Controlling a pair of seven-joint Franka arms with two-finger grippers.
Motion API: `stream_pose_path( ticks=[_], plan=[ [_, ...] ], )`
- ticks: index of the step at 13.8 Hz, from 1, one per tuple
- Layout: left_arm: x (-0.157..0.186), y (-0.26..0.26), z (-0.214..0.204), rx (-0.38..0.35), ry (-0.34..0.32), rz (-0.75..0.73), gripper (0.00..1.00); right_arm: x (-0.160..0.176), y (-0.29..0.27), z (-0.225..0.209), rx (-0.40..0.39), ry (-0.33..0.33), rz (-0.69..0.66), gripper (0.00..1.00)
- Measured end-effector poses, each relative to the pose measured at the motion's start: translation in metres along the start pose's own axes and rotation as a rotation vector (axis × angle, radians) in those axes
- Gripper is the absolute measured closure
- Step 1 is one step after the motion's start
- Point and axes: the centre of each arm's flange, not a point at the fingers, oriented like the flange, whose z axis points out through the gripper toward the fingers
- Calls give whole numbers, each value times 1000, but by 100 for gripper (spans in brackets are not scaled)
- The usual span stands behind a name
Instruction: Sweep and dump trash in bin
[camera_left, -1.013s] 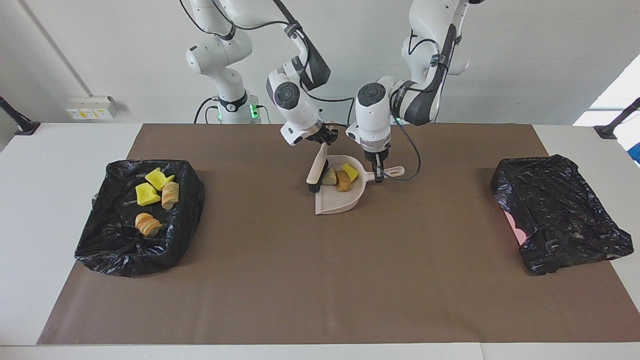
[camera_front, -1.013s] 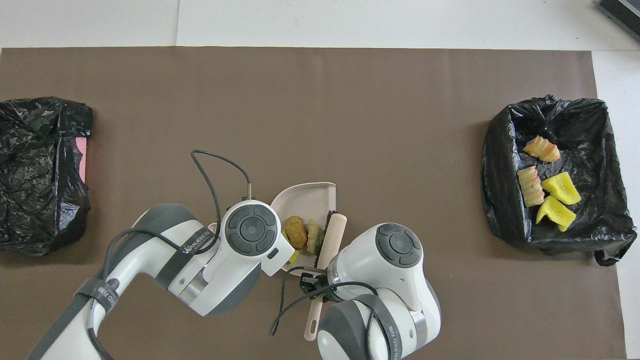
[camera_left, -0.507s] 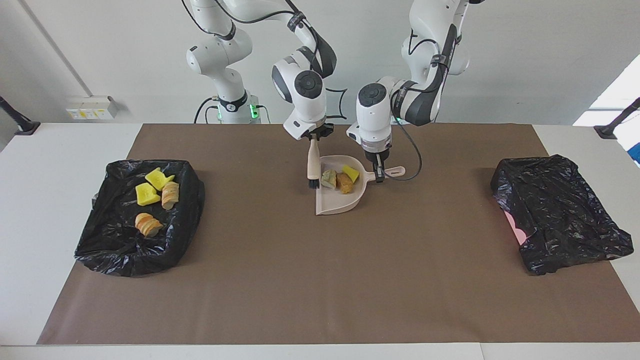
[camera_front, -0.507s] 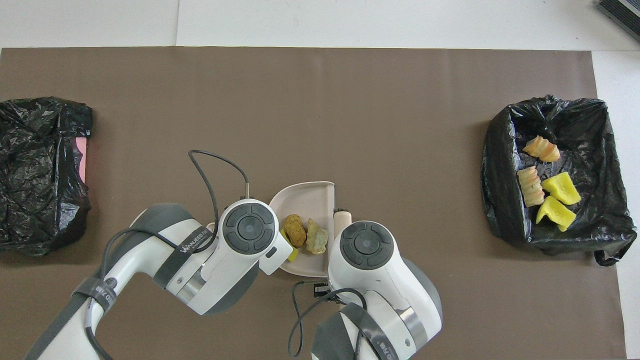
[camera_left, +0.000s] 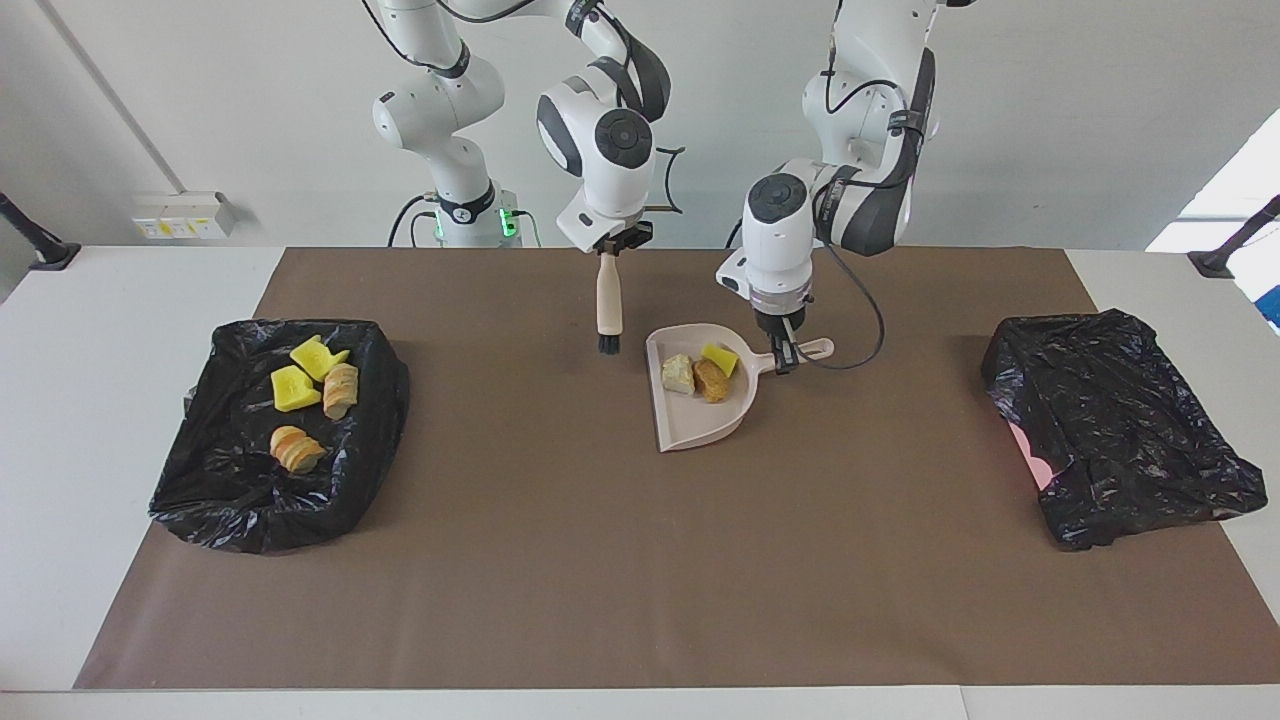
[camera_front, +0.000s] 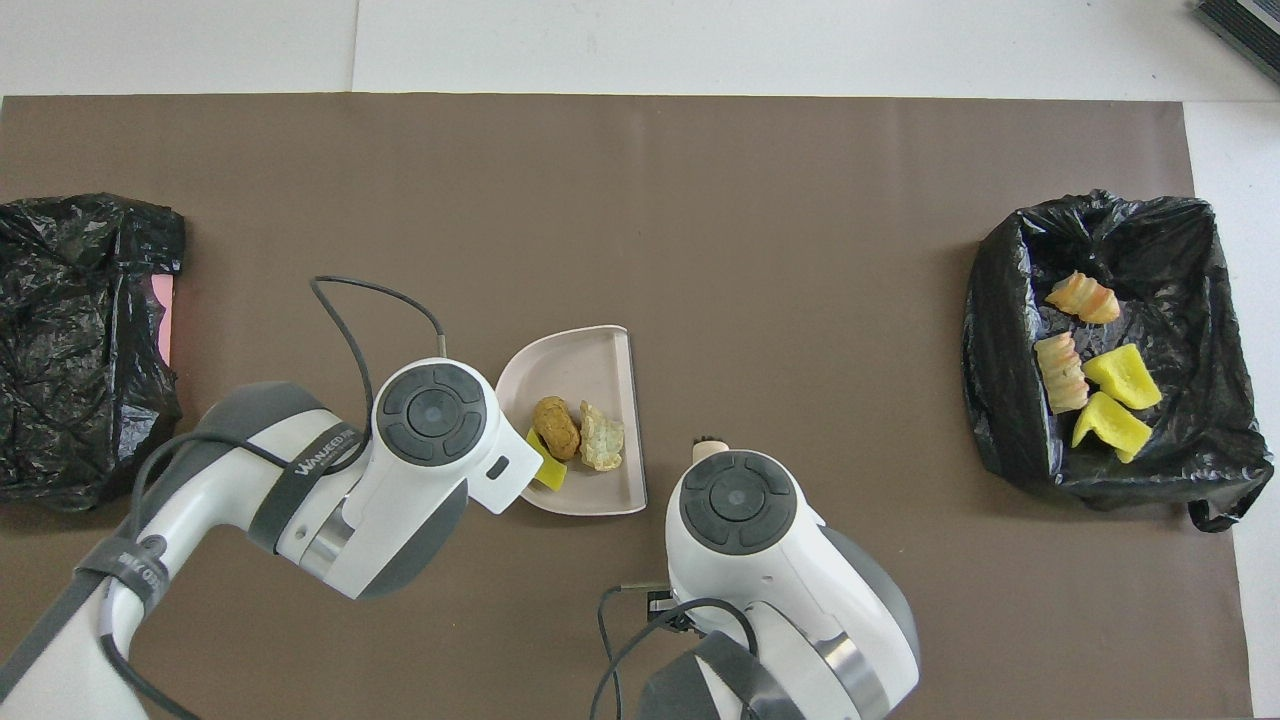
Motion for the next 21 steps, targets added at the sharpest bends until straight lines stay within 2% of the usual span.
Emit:
stream_pose_path(
  ticks=[3,8,11,14,18,20,21],
  plan=[
    [-62,-28,-29,28,13,-47,69,-7,-12,25,37,9,13,74],
    [-194,-65,-67,90,20,-61,69,-30,-53,72,39,51,119,74],
    [-270,-81,-76,100,9,-123,69,-35,-59,88,16,42,122,74],
    [-367,-87,-82,113,14,-241,69,-39,-59,96,1,35,116,74],
    [-493,-63,-76,106,-4,-449,69,-48,-63,109,-12,39,94,74],
    [-533,-53,-79,115,-20,-513,69,-49,-64,110,-15,39,92,61],
    [-546,-52,-82,122,-47,-520,69,-49,-64,110,-15,40,91,46]
  ],
)
